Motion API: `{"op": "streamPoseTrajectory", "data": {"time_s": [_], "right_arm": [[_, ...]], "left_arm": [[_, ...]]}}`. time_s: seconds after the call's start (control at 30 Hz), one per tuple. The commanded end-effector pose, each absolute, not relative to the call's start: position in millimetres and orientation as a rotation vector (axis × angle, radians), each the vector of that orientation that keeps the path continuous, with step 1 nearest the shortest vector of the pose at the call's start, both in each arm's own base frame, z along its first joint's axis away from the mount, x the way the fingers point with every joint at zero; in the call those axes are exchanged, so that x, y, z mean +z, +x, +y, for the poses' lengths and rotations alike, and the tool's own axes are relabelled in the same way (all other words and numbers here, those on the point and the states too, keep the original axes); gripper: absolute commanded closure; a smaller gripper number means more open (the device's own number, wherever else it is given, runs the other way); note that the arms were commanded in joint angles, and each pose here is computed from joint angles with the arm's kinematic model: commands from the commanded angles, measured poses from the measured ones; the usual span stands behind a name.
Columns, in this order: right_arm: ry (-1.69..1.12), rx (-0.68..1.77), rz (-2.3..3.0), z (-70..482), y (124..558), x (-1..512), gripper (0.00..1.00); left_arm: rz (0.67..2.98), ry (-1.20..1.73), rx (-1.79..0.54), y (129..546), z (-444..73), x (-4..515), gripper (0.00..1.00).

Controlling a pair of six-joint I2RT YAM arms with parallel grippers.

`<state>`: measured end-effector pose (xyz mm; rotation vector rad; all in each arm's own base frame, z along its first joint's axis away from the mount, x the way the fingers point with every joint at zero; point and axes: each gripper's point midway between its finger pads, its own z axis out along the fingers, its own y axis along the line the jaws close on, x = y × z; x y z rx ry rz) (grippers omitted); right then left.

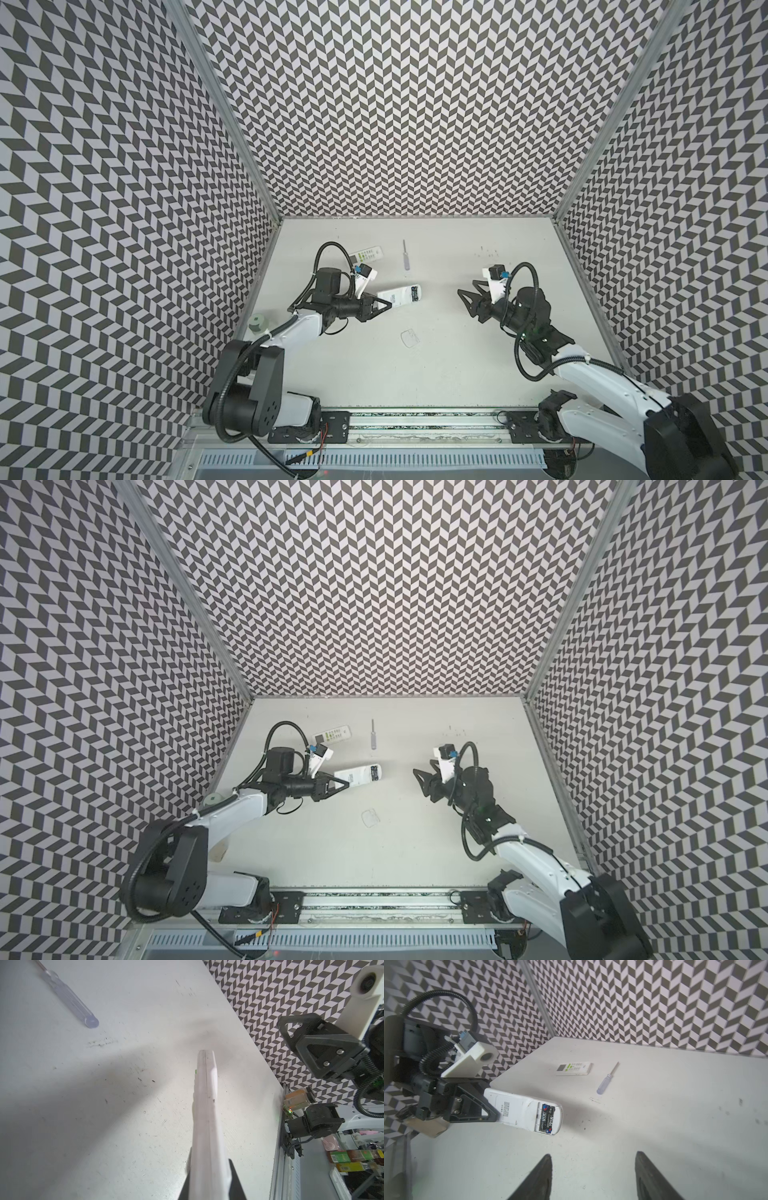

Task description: Unload the batteries from the remote control

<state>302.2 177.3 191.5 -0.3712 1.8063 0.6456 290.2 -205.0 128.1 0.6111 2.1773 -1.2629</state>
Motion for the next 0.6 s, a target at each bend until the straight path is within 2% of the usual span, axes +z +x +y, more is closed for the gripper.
{"op": "streamPoseTrajectory", "data": {"time_s": [0.0,0.2,0.43,0.57], "right_arm": [[-0.251,0.549,1.79,152,308,198,0.3],[-0.164,0.471,1.797,132,305,197,0.12],[-0.161,0.491,1.803,132,301,193,0.07],[-0.172,0.531,1.817,138,300,186,0.01]], "left_arm": [[2.235,0.601,-1.291,299,-212,123,1.0],[2.421,0.602,-1.227,306,-219,85,1.0],[2.5,0.558,-1.272,298,-224,70,0.95],[2.54,0.56,-1.294,288,-228,60,0.86]]}}
